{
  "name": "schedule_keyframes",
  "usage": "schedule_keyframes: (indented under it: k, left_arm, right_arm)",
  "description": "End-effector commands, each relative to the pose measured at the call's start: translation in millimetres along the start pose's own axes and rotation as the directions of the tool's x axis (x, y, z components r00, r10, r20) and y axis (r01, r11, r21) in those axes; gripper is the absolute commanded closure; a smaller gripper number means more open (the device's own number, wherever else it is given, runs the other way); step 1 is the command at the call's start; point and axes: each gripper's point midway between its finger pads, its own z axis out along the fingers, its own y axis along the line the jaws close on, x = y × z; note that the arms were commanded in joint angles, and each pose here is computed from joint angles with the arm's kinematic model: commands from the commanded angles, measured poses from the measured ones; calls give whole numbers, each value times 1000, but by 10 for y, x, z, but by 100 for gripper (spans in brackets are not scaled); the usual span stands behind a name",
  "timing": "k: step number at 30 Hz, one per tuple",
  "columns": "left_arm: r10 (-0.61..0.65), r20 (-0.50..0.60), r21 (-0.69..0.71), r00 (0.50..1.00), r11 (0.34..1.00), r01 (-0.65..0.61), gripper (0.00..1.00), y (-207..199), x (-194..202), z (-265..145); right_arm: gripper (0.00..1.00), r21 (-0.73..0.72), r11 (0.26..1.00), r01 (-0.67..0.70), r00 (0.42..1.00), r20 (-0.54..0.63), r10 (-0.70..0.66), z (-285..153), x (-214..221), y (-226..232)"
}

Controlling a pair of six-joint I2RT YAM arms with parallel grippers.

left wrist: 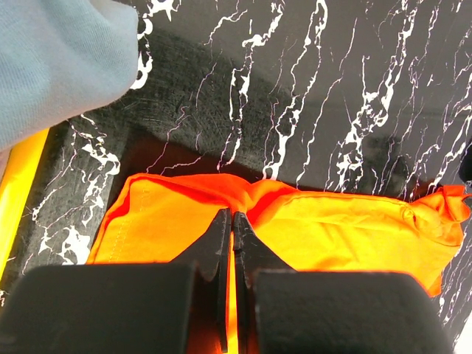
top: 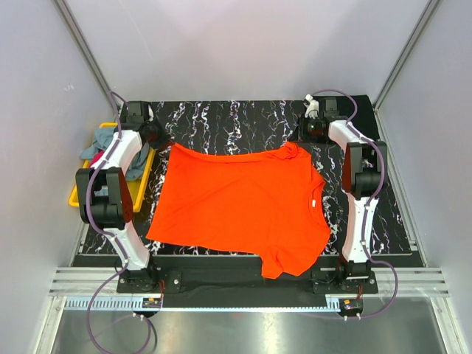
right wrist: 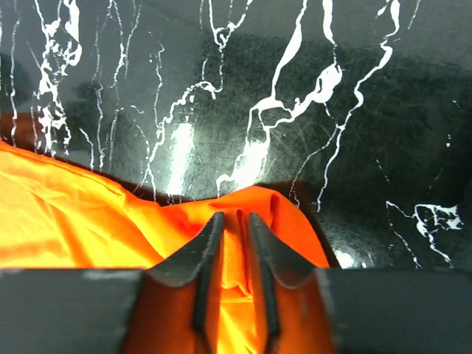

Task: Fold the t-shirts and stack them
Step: Flatten the tshirt out

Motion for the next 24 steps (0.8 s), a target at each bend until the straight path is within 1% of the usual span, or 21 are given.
schedule_keyframes:
  k: [1,2,3,4,6,7,11,12,14,15,17,18,20,21,23,24]
  left_arm:
    - [2,22,48,1000,999,-3,100,-129,-82,-14]
    - [2,21,50,1000,999,-3,100,-132,-83,-11]
    - [1,21,50,1000,999,-2,100,-131,-83,-5]
    - [1,20,51,1000,999,-2,100,-133,-82,-6]
    - [-1,20,52,1000,999,0,100,-134,-83,8]
    - [-1,20,52,1000,999,0,100,-136,-83,3]
    - [-6,40,38,999,999,5,100,-113,-127,-29]
    - [-11,49,33,999,999,9,100,-112,-144,-65]
    - [-21,65,32,998,999,19,100,-113,-181,-149]
    - [-25,73,32,997,999,23,100,-113,-200,-187]
    - [-22,112,14,993,1000,20,100,-105,-277,-301]
    - [-25,124,5,992,1000,24,100,-89,-303,-336]
    - [-31,143,-10,989,999,32,100,-49,-343,-367]
    - [-38,146,-15,989,999,41,100,-26,-353,-374]
    - [-43,157,-27,987,998,47,100,6,-388,-374]
    - [-53,159,-36,986,998,60,100,58,-407,-366]
  right_arm:
    - [76,-52,999,14,999,30,-12,-36,-166,110]
    - [78,-61,998,9,999,32,-7,-31,-179,125]
    - [84,-78,997,-9,1000,22,11,-15,-150,148]
    - [88,-85,996,-10,1000,27,12,-3,-159,162]
    - [95,-68,997,-29,999,39,32,-27,-171,147]
    - [100,-57,998,-32,998,50,35,-36,-192,145]
    - [100,44,996,-83,988,131,76,-298,-436,83]
    - [100,87,989,-121,978,182,104,-481,-566,56]
    - [100,115,979,-169,964,227,139,-666,-656,41]
    - [100,143,969,-203,945,286,156,-881,-795,40]
    - [100,180,950,-256,923,337,185,-1052,-857,15]
    - [100,206,940,-273,905,386,179,-1222,-954,25]
    - [100,217,924,-316,888,409,208,-1302,-950,30]
    - [100,213,904,-371,861,443,249,-1376,-983,39]
    - [100,208,872,-443,834,454,315,-1364,-890,4]
    - [100,193,844,-501,800,474,367,-1371,-877,-4]
